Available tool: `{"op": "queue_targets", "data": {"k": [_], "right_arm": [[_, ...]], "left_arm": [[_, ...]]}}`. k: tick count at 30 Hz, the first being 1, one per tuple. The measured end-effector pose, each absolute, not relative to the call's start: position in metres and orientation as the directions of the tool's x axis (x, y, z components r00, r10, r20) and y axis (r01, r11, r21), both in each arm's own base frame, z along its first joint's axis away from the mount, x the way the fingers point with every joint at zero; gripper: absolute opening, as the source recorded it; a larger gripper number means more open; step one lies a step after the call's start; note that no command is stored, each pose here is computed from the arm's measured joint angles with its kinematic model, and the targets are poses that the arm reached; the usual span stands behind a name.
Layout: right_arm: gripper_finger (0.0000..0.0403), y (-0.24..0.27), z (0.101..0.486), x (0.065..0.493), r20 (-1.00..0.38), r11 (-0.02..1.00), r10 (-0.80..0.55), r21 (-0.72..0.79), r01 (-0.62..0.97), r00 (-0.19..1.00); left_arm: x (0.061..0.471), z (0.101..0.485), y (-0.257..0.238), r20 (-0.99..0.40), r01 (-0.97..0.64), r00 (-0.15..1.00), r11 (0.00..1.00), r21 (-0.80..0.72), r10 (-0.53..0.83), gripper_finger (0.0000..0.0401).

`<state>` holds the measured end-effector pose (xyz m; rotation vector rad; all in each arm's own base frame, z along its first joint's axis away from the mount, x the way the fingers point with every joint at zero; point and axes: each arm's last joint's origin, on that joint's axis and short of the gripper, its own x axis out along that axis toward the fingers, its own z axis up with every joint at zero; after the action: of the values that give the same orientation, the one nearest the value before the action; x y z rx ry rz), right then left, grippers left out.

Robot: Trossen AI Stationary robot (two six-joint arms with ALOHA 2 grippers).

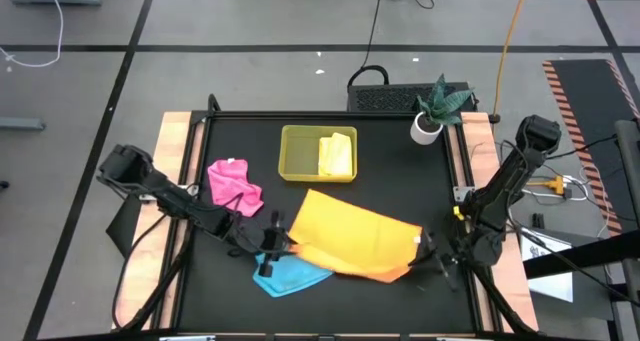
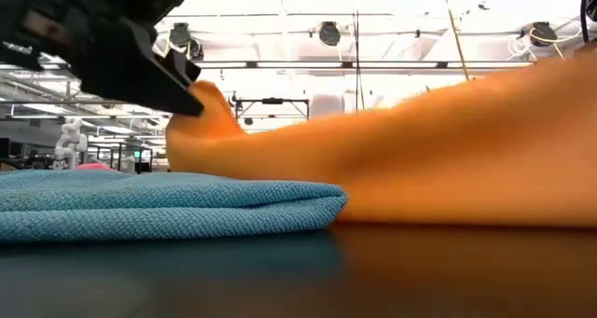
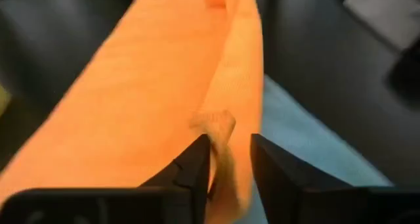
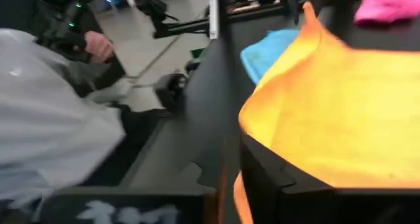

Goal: Fold microfiber towels
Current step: Fold the orange microfiber cloth

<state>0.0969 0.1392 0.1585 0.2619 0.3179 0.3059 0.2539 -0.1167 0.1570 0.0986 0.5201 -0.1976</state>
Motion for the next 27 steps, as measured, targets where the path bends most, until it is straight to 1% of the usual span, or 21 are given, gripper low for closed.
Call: {"op": "queue_targets", "data": {"k": [3,5,7,9,10,12,14,16,18,20,21,24,27], "right_arm": [[0.0075,0.141,0.163,0.098,-0.234,0.885,0.391,0.361,-0.294,0.89],[0.0097,0.141,0.168,0.1,-0.193,0.874,0.412,0.359,-0.327,0.891],[0.0115,0.14,0.17,0.104,-0.176,0.888,0.399,0.321,-0.33,0.9],[0.0127,0.135,0.167,0.109,-0.205,0.91,0.354,0.301,-0.285,0.913],[0.013,0.131,0.164,0.113,-0.228,0.921,0.319,0.304,-0.244,0.92],[0.0131,0.123,0.157,0.123,-0.272,0.934,0.247,0.323,-0.154,0.93],[0.0127,0.117,0.151,0.134,-0.308,0.934,0.223,0.34,-0.111,0.925],[0.0122,0.112,0.147,0.146,-0.317,0.924,0.241,0.363,-0.117,0.917],[0.0116,0.111,0.146,0.16,-0.318,0.919,0.278,0.363,-0.155,0.907],[0.011,0.113,0.147,0.175,-0.331,0.92,0.315,0.337,-0.2,0.89],[0.0106,0.114,0.147,0.183,-0.344,0.925,0.323,0.313,-0.216,0.882],[0.0094,0.119,0.147,0.207,-0.384,0.943,0.314,0.231,-0.239,0.868],[0.0083,0.122,0.147,0.231,-0.407,0.954,0.298,0.149,-0.259,0.863]], "left_arm": [[0.256,0.168,-0.122,-0.474,0.258,0.85,0.966,-0.006,-0.23,0.0139],[0.257,0.175,-0.127,-0.468,0.273,0.847,0.962,-0.022,-0.251,0.0151],[0.255,0.175,-0.131,-0.533,0.277,0.809,0.96,-0.024,-0.247,0.0158],[0.251,0.173,-0.133,-0.64,0.253,0.737,0.967,-0.035,-0.216,0.016],[0.248,0.172,-0.133,-0.693,0.216,0.697,0.975,-0.042,-0.184,0.016],[0.242,0.172,-0.133,-0.779,0.108,0.615,0.992,-0.065,-0.118,0.0158],[0.239,0.174,-0.134,-0.817,0.016,0.568,0.994,-0.104,-0.094,0.0151],[0.24,0.181,-0.144,-0.796,0.027,0.587,0.986,-0.163,-0.147,0.0142],[0.239,0.186,-0.157,-0.756,0.101,0.608,0.968,-0.228,-0.242,0.013],[0.235,0.188,-0.166,-0.746,0.141,0.588,0.948,-0.286,-0.313,0.0119],[0.233,0.187,-0.169,-0.748,0.131,0.579,0.942,-0.309,-0.326,0.0113],[0.226,0.185,-0.175,-0.755,0.083,0.58,0.945,-0.318,-0.305,0.0099],[0.225,0.176,-0.179,-0.765,0.055,0.595,0.962,-0.268,-0.246,0.0087]]}}
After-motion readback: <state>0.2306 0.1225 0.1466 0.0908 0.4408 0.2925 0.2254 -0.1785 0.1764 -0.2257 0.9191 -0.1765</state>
